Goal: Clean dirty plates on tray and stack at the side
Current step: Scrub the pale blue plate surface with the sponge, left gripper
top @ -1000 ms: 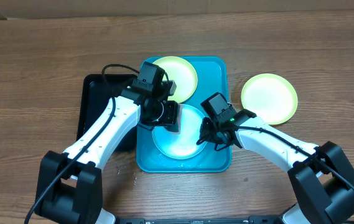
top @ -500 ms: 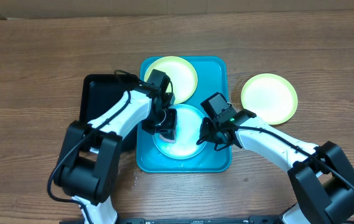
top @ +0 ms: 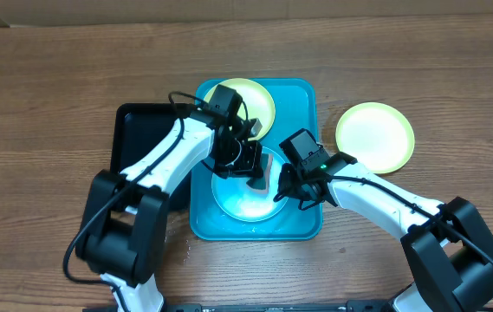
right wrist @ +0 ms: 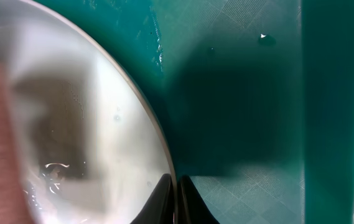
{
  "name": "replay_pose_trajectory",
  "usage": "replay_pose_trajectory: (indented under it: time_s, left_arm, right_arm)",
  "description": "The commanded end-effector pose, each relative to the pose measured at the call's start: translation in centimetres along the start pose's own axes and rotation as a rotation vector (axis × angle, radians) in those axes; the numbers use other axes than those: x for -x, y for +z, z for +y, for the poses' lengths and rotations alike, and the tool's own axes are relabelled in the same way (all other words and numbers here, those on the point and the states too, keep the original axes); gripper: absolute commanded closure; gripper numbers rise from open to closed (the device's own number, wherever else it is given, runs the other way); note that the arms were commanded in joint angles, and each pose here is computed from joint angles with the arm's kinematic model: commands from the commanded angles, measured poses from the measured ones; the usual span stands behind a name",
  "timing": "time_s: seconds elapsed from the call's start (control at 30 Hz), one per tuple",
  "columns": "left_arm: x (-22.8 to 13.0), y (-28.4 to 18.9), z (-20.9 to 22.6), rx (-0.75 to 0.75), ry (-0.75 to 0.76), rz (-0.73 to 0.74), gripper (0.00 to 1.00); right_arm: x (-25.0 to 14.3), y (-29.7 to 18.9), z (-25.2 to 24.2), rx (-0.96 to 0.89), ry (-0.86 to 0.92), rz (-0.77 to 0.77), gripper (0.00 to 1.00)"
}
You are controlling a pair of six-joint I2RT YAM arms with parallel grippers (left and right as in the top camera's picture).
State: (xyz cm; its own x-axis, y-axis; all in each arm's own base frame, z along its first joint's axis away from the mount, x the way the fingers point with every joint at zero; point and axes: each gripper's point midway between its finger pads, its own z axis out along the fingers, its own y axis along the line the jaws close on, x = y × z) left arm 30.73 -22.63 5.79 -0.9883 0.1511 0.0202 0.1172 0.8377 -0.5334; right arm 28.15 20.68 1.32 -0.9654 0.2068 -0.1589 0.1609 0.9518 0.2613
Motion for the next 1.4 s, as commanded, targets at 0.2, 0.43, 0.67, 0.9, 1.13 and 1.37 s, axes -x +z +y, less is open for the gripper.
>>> replay_pose_trajectory:
  time_s: [0.2, 0.43, 0.67, 0.9, 1.13, 1.37]
  left_arm:
    - [0.4, -3.8, 3.7, 0.335, -0.015, -0.104, 0.96]
    - [-0.1, -3.0, 4.7, 0.377, -0.027, -0.072, 0.96]
    - [-0.9, -1.4, 6.2, 0.421, -0.065, -0.024, 0.96]
    - [-1.9, 1.2, 8.1, 0.455, -0.105, 0.043, 0.96]
    - [-3.4, 4.5, 4.8, 0.248, -0.1, 0.153, 0.96]
    - [-2.1, 3.6, -0.3, 0.011, -0.024, 0.129, 0.96]
  right_arm:
    - [0.5, -0.4, 0.5, 0.014, -0.002, -0.021, 0.96]
    - [0.5, -0.4, 0.5, 0.014, -0.002, -0.021, 0.96]
    - [0.5, -0.4, 0.5, 0.014, -0.002, -0.021, 0.96]
    - [0.5, -0.4, 0.5, 0.014, -0.002, -0.021, 0.96]
    - [0.5, -0.4, 0.5, 0.014, -0.002, -0.021, 0.96]
    - [0.5, -0.4, 0.5, 0.014, -0.002, -0.021, 0.96]
